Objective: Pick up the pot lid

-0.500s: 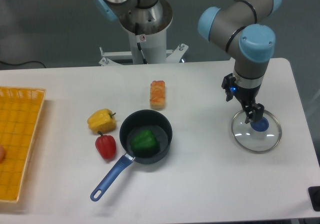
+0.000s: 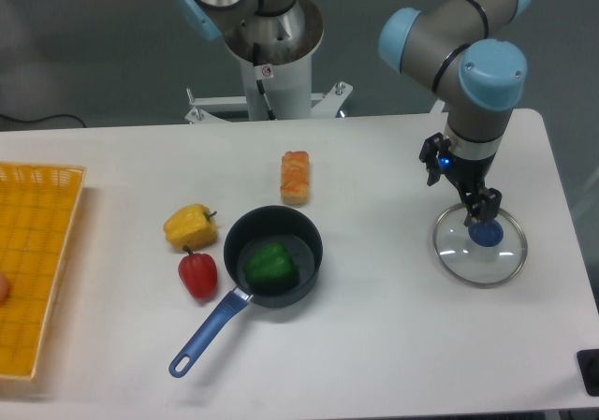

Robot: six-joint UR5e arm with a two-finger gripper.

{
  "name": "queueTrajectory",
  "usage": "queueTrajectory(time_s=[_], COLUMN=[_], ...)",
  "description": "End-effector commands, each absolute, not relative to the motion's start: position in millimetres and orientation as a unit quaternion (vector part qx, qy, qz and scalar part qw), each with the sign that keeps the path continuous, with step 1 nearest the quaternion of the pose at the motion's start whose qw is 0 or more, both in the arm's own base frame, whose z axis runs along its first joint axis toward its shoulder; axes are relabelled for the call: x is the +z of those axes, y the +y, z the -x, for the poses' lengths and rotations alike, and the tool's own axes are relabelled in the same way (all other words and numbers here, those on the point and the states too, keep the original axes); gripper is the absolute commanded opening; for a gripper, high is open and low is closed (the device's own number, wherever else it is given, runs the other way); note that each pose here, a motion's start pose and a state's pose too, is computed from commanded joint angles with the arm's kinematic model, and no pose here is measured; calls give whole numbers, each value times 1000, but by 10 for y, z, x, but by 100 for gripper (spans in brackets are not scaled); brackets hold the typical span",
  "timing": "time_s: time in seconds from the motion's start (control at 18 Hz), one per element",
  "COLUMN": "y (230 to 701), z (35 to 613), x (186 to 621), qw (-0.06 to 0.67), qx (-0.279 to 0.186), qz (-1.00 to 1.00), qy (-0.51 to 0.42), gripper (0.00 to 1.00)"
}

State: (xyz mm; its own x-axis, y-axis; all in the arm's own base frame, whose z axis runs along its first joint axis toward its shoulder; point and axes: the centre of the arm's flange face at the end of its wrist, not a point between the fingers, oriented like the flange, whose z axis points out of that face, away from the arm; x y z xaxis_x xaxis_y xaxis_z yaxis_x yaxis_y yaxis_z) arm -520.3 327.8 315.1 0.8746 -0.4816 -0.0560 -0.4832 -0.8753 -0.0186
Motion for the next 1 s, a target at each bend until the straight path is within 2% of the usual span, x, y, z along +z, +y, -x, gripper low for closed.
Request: queueTrajectory(time_s=[0.44,0.72,1.0], y=[2878,2508,2531], z=[5406,5704,5941], x=[3053,2794,2751], qw=[10,11,10], qx=[17,-2,5], qz=[982,988,987], qy=[189,153,157], gripper=[100,100,100])
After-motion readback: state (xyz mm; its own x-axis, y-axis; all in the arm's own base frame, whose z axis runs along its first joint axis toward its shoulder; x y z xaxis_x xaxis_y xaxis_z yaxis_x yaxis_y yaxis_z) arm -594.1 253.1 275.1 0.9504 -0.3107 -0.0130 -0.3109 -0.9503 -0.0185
